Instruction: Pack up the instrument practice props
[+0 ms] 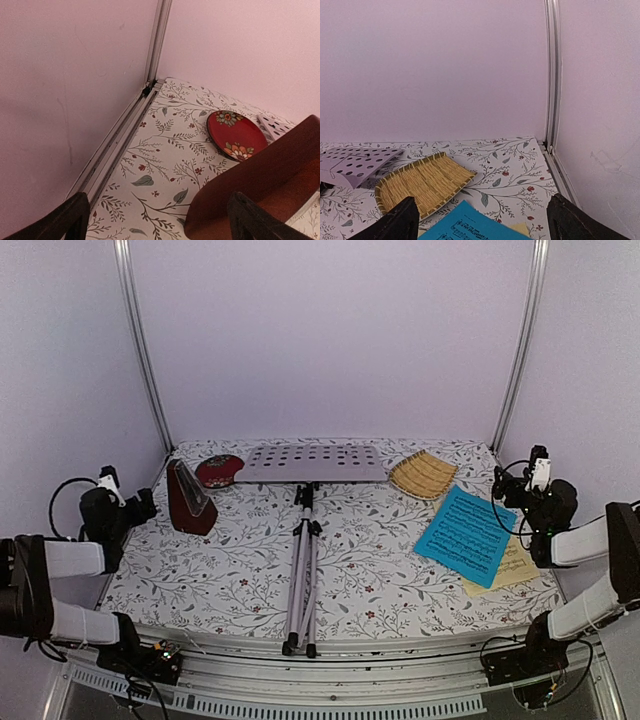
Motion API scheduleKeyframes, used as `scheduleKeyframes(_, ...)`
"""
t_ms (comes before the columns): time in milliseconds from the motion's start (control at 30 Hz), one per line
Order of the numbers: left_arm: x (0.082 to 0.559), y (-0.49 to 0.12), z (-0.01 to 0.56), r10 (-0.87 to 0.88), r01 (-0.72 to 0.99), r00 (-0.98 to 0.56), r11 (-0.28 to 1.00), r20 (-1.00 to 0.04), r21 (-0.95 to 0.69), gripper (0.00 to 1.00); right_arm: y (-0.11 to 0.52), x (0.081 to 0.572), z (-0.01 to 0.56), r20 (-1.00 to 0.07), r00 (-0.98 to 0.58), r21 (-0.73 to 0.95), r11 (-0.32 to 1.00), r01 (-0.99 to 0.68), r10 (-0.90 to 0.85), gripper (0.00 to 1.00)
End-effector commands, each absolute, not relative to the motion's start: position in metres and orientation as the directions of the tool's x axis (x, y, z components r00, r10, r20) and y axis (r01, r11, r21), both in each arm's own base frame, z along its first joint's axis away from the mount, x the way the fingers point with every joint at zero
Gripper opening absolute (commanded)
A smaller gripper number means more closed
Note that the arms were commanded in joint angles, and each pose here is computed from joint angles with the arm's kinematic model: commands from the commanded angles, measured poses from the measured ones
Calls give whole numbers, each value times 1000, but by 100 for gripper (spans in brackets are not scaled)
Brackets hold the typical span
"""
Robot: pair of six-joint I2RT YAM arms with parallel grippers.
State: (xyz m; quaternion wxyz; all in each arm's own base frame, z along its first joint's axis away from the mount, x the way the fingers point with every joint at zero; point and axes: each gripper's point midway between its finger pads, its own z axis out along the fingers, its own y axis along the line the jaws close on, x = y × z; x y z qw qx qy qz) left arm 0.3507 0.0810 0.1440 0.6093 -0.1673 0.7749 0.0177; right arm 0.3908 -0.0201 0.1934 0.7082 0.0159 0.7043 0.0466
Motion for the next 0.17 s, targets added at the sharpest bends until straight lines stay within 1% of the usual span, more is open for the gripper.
scheduleKeyframes(0, 357, 72, 165, -169, -212, -117, 967, -979, -141, 98, -17, 382, 220, -993, 106, 46, 997, -63, 53, 90)
scheduleKeyframes(133, 356, 71, 162, -173, -211, -121, 967, -978, -145, 98, -25, 371, 212, -995, 78, 60, 998, -9, 60, 90)
